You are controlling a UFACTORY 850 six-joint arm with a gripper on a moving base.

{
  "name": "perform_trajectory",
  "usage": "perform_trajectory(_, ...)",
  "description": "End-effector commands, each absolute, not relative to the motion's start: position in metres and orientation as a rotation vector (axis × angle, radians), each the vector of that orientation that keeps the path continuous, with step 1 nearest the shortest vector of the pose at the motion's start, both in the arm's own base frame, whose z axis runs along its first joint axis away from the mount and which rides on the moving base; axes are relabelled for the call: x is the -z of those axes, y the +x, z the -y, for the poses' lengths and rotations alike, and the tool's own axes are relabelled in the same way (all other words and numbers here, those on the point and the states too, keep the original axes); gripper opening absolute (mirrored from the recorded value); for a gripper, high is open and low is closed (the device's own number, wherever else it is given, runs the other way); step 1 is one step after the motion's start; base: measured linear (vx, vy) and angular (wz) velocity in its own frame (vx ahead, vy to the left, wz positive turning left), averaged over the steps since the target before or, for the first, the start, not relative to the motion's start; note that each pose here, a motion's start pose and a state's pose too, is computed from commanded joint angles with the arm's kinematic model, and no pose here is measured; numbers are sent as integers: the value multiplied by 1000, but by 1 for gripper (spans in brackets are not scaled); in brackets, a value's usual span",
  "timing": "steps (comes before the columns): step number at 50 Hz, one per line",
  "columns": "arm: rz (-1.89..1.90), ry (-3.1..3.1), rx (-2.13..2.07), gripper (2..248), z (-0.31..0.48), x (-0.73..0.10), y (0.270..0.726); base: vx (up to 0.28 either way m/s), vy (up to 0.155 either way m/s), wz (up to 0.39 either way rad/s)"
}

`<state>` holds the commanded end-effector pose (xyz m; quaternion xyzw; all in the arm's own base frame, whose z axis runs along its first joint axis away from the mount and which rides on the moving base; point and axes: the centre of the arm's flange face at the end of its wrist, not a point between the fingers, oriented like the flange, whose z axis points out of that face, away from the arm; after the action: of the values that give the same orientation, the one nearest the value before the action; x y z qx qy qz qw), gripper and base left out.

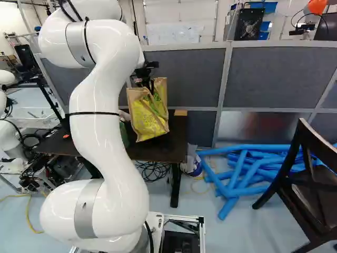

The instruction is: Pick up the bag on the ground and place it on the table

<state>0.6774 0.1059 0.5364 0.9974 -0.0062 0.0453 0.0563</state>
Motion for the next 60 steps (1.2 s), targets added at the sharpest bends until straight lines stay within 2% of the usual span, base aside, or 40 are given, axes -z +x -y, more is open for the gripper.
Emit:
perform_trajectory(26,22,3029,-95,21,-108,-516,683,0,0,0)
perform_trajectory(27,22,3029,-95,38,-108,-516,683,0,0,0)
perform_trajectory(31,22,3029,-95,38,-108,-516,683,0,0,0)
perform_trajectory(32,22,3029,-95,71,-108,-516,683,0,0,0)
perform_trajectory(36,22,3029,-95,71,-108,-516,683,0,0,0)
perform_trajectory(37,22,3029,-95,107,-108,-516,683,0,0,0)
perform_trajectory(41,22,3029,-95,107,-108,-516,683,0,0,0)
perform_trajectory(42,22,3029,-95,141,-108,-516,683,0,0,0)
perform_trajectory(47,22,3029,-95,141,-108,-516,683,0,0,0)
perform_trajectory(48,22,3029,-95,178,-108,-516,683,0,0,0)
perform_trajectory(52,22,3029,-95,178,-108,-516,683,0,0,0)
perform_trajectory(53,22,3029,-95,215,-108,-516,683,0,0,0)
perform_trajectory(57,22,3029,-95,215,-108,-516,683,0,0,0)
perform_trajectory(58,22,3029,-96,246,-108,-517,683,0,0,0)
perform_trajectory(60,22,3029,-98,246,-107,-518,683,0,0,0)
